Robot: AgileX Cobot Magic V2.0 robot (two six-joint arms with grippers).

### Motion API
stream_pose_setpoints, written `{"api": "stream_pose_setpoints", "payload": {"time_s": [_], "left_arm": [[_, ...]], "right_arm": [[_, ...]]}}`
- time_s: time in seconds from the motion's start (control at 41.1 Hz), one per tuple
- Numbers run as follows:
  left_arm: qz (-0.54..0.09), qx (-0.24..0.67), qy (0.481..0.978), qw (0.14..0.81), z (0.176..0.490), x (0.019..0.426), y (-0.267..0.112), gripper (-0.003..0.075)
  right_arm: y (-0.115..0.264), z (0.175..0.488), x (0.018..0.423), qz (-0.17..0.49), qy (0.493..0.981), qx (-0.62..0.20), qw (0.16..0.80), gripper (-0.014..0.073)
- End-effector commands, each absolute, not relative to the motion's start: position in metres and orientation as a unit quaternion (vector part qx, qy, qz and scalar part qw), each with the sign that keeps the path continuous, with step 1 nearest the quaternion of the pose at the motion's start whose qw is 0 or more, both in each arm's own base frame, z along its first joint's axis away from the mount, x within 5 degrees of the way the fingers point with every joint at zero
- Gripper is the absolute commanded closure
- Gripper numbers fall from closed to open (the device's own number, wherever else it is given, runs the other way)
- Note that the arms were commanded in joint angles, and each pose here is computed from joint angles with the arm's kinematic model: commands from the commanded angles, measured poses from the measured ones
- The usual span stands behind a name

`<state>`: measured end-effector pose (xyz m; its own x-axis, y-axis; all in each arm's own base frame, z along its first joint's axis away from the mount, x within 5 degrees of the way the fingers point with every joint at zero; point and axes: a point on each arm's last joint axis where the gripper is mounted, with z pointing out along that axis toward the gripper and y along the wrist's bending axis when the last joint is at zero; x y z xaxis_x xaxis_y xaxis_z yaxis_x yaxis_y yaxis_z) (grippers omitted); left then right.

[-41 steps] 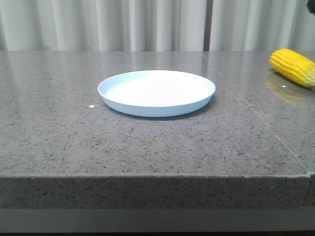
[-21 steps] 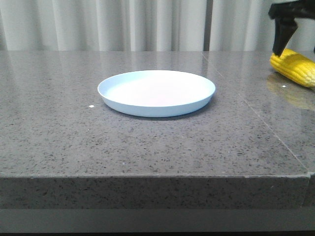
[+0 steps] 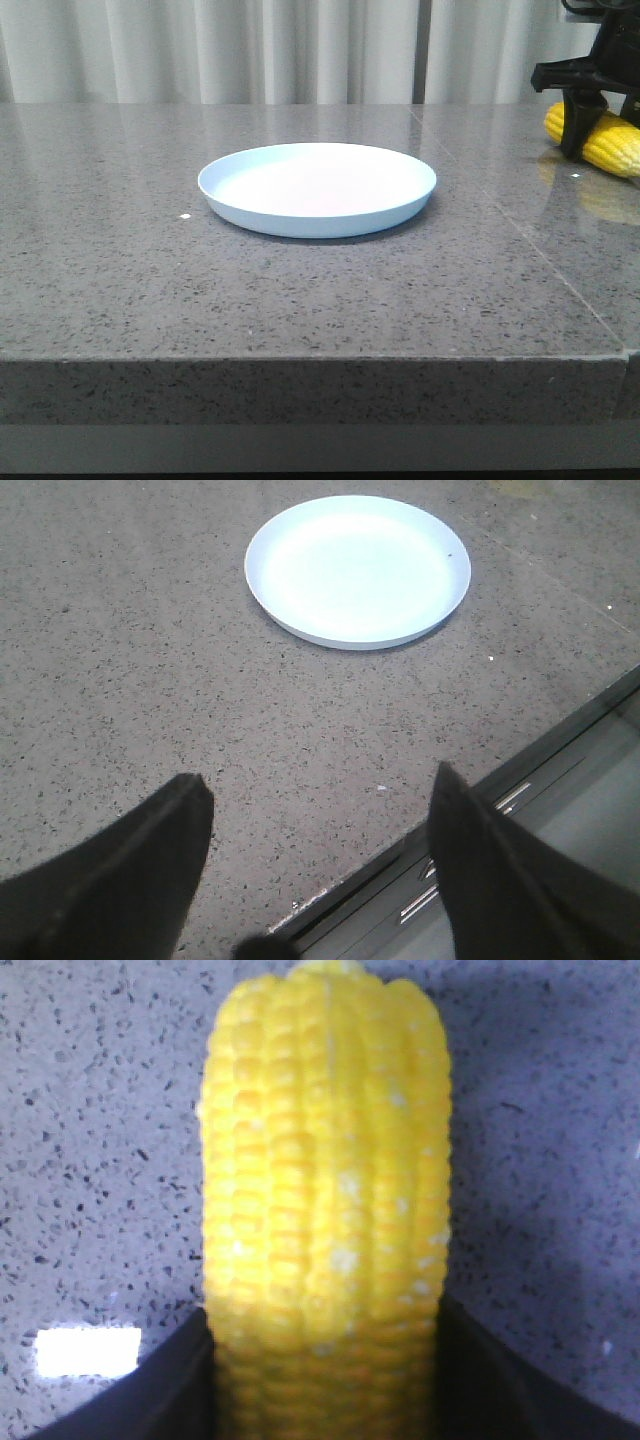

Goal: Place corn on plate with both arms
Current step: 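Lower the right gripper and close it around the corn cob, then carry the corn cob with the right gripper over the plate and lower it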

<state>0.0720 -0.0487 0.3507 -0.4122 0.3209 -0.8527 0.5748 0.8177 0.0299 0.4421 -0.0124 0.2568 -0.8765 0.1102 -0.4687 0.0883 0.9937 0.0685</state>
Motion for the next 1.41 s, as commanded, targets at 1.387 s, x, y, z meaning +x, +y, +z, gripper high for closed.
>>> {"api": "stream_pose_setpoints", "payload": {"time_s": [1.387], "left_arm": [[-0.155, 0.261, 0.808, 0.504, 0.364, 0.073, -0.051, 0.0259]], "right_arm": [[0.221, 0.303, 0.377, 0.189, 0.929, -0.164, 0.271, 0.0197]]}}
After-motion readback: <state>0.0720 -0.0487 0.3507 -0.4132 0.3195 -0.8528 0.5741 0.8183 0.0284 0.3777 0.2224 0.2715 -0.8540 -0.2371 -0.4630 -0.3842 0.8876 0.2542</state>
